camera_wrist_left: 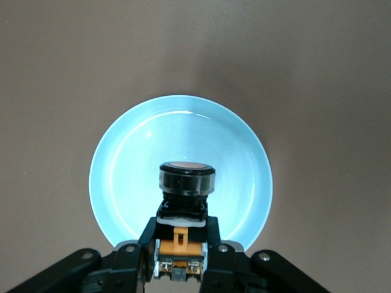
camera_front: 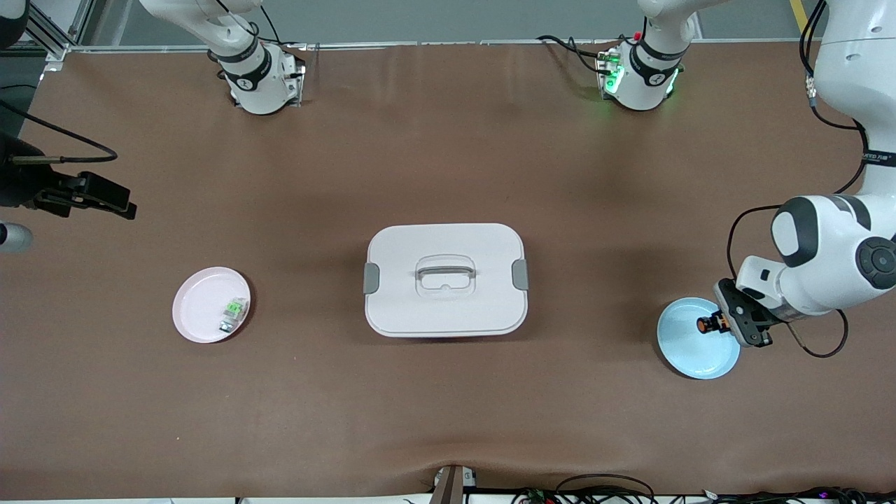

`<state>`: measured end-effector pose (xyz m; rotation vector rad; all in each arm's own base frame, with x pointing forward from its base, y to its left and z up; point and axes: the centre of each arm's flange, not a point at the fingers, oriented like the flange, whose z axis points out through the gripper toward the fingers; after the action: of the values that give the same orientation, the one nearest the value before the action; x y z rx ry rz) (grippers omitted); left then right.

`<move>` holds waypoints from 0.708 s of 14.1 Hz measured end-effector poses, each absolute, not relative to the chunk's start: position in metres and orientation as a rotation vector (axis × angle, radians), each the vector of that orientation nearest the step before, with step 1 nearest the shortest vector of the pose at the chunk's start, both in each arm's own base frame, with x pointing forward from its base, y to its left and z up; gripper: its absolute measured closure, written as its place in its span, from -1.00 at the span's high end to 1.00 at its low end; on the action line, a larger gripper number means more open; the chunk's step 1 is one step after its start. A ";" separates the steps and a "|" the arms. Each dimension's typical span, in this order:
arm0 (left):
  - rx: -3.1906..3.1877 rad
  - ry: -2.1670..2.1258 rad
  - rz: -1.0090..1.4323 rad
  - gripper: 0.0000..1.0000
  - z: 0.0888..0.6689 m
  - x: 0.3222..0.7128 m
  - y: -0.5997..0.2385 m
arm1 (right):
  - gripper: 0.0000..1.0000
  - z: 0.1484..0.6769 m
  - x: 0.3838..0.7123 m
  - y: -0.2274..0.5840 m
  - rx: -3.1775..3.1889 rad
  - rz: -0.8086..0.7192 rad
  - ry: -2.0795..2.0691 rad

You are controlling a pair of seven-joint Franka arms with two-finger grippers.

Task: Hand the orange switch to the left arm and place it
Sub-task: 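Move the switch over the blue plate while the right gripper retracts, then lower the switch onto the blue plate with the left gripper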

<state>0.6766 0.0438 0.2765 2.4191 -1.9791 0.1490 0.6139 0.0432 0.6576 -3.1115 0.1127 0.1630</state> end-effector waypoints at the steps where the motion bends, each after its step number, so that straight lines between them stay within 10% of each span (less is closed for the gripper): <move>1: 2.392 -2.017 0.160 -0.31 0.271 0.678 0.045 | 1.00 0.654 0.614 0.038 -3.110 0.177 0.126; 10: 2.195 -2.265 0.250 -0.31 0.220 0.686 0.057 | 1.00 0.627 0.589 0.011 -3.088 0.099 0.195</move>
<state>0.6856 0.0574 0.2203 2.1947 -2.2655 0.2497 0.5887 0.0110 0.6273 -3.0879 0.1954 0.0988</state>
